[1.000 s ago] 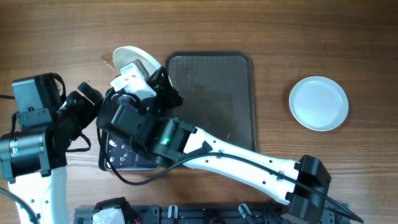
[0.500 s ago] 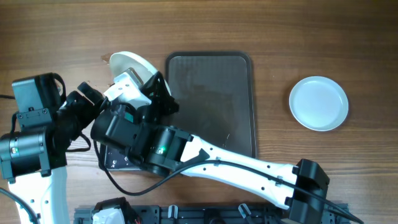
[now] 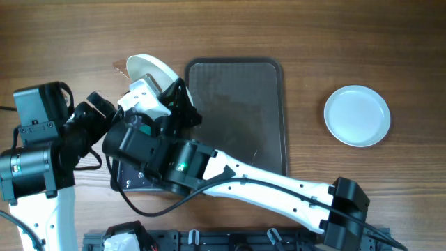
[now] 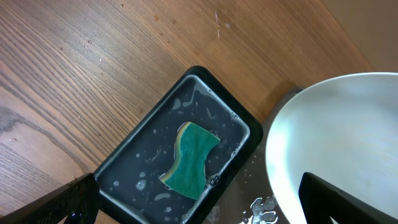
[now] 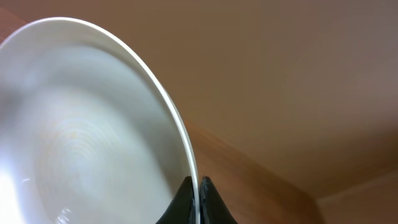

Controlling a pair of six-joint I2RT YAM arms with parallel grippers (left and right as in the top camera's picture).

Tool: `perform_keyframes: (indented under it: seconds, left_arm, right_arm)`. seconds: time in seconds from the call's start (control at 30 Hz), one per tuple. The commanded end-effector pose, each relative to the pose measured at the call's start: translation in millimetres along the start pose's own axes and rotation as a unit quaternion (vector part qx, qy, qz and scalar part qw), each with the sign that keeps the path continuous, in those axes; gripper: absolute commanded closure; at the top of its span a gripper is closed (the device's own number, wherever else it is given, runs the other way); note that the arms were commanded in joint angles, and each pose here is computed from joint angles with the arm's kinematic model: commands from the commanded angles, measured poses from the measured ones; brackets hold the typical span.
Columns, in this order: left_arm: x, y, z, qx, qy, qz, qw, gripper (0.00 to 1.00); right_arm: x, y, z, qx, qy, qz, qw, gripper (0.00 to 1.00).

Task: Clean dirty plates on tray and stack at the side
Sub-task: 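Lift the plate with the right gripper and tilt it over the basin, then carry the plate right and set it on the stacked plates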

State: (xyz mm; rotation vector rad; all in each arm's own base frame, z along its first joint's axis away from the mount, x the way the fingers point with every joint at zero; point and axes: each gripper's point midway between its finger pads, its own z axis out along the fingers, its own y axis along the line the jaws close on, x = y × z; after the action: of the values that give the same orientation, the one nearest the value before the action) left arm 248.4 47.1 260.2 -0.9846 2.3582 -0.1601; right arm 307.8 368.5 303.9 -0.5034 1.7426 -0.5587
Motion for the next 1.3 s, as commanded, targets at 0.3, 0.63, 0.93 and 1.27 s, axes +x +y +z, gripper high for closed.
perform_keyframes:
  seconds: [0.3, 0.63, 0.93, 1.27]
  left_arm:
    - [-5, -1, -4, 0.002, -0.009, -0.001, 1.000, 0.00]
    - [-5, -1, -4, 0.002, -0.009, -0.001, 1.000, 0.00]
    - [-5, -1, -4, 0.002, -0.009, -0.001, 1.000, 0.00]
    - [-5, -1, -4, 0.002, -0.009, -0.001, 1.000, 0.00]
  right_arm:
    - [58, -17, 96, -0.422, 0.248, 0.347, 0.800, 0.96]
    - [252, -269, 130, -0.106, 0.410, 0.511, 0.748, 0.96]
    - [456, -284, 106, 0.001, 0.487, 0.635, 0.599, 0.96]
    - [507, -273, 80, 0.091, 0.541, 0.591, 0.591, 0.68]
